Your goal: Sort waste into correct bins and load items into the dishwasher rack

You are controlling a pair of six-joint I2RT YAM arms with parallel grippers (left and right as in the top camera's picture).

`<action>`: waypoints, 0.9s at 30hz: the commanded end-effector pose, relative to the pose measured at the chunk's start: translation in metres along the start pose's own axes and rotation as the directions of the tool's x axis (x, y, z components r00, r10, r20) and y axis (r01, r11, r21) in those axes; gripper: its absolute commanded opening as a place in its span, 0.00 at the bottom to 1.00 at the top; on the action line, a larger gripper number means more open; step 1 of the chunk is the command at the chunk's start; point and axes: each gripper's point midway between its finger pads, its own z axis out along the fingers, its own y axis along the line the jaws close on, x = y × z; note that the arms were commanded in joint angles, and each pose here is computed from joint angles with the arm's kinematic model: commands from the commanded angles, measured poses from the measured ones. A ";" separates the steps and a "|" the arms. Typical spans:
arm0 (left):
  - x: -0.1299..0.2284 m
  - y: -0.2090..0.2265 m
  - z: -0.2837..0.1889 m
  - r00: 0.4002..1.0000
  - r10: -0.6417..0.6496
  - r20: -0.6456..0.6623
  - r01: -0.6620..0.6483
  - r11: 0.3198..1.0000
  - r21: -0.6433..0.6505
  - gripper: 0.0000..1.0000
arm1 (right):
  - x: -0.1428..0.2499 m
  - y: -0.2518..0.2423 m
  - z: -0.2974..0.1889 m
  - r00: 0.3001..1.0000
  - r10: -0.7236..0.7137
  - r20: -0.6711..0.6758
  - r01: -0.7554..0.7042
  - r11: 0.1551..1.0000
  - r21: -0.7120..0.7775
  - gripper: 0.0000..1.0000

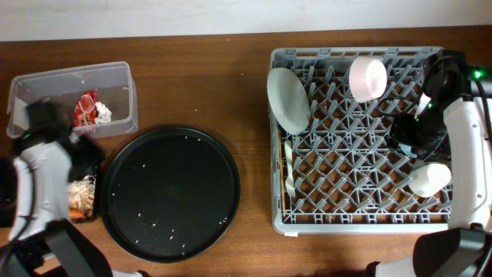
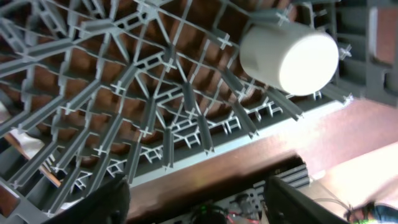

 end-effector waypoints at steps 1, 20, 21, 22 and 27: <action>0.022 -0.089 -0.030 0.929 0.361 0.077 -0.368 0.921 0.130 0.67 | -0.003 0.029 -0.005 0.994 -0.110 0.025 0.113 0.979 -0.171 0.78; 0.131 -0.064 -0.134 0.771 0.534 0.346 -0.621 0.750 0.226 0.99 | 0.057 0.037 -0.044 0.844 -0.187 0.502 0.352 0.900 -0.256 0.99; 0.137 -0.056 -0.140 0.755 0.505 0.419 -0.624 0.749 0.223 0.99 | 0.069 0.035 -0.041 0.826 -0.181 0.534 0.358 0.900 -0.249 0.99; 0.140 -0.053 -0.147 0.744 0.469 0.476 -0.620 0.751 0.229 0.99 | 0.076 0.031 -0.038 0.819 -0.178 0.545 0.353 0.905 -0.235 0.99; 0.141 -0.049 -0.171 0.697 0.412 0.587 -0.632 0.739 0.233 0.99 | 0.087 0.024 -0.037 0.811 -0.175 0.558 0.343 0.915 -0.212 0.99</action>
